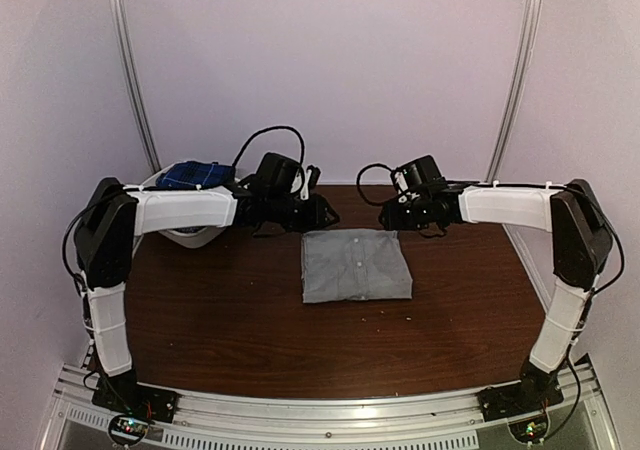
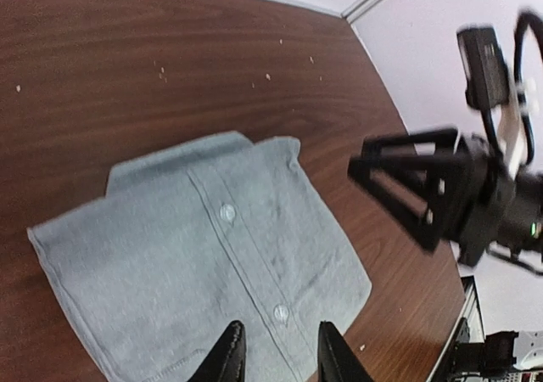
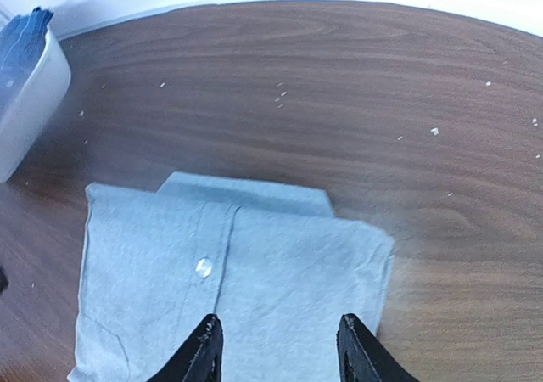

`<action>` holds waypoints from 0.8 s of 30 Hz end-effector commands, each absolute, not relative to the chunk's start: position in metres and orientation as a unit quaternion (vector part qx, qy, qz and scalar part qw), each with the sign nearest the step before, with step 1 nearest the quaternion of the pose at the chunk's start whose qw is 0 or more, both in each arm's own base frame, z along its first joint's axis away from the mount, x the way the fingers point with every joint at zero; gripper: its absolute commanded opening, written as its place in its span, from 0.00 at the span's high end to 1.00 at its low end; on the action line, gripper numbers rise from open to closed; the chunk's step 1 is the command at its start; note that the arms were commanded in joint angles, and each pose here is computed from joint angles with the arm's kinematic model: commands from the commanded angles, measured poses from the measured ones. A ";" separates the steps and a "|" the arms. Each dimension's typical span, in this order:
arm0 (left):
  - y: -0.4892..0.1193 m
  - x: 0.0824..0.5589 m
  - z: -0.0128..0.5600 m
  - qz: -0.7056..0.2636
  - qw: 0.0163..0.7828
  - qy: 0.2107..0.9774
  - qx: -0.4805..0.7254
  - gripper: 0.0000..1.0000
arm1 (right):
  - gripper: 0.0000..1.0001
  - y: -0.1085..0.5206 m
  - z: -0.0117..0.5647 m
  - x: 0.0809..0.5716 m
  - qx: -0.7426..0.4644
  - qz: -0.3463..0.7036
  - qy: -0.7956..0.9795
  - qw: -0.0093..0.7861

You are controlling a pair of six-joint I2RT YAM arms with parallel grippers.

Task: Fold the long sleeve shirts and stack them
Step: Adjust the square-folded shirt at the center of the board, then smooth out the square-folded shirt at the center of the board.

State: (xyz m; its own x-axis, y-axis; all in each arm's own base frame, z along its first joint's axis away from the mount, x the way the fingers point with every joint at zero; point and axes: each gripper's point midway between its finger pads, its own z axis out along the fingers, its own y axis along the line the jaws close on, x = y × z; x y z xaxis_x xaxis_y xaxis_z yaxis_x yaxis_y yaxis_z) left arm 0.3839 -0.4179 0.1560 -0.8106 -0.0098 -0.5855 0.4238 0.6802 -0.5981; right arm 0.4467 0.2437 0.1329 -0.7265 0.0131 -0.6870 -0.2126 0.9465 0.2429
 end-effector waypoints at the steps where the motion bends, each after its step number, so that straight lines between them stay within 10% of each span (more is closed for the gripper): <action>1: -0.414 0.429 0.131 -0.356 0.301 0.878 0.111 0.70 | 0.52 0.266 0.115 0.416 -0.071 0.142 0.925 0.344; 24: -0.397 0.473 0.046 -0.339 0.247 0.905 0.073 0.71 | 0.42 0.280 0.043 0.345 -0.096 0.084 0.949 0.287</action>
State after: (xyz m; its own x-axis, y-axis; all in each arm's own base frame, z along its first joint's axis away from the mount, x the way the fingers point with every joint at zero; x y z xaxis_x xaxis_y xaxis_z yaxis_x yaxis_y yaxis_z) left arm 0.4659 -0.3988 0.0326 -0.8786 -0.0237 -0.4770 0.2900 0.7670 -0.5723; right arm 0.3547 0.2893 0.0309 -0.8170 -0.1432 -0.5586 -0.2502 0.9608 0.1197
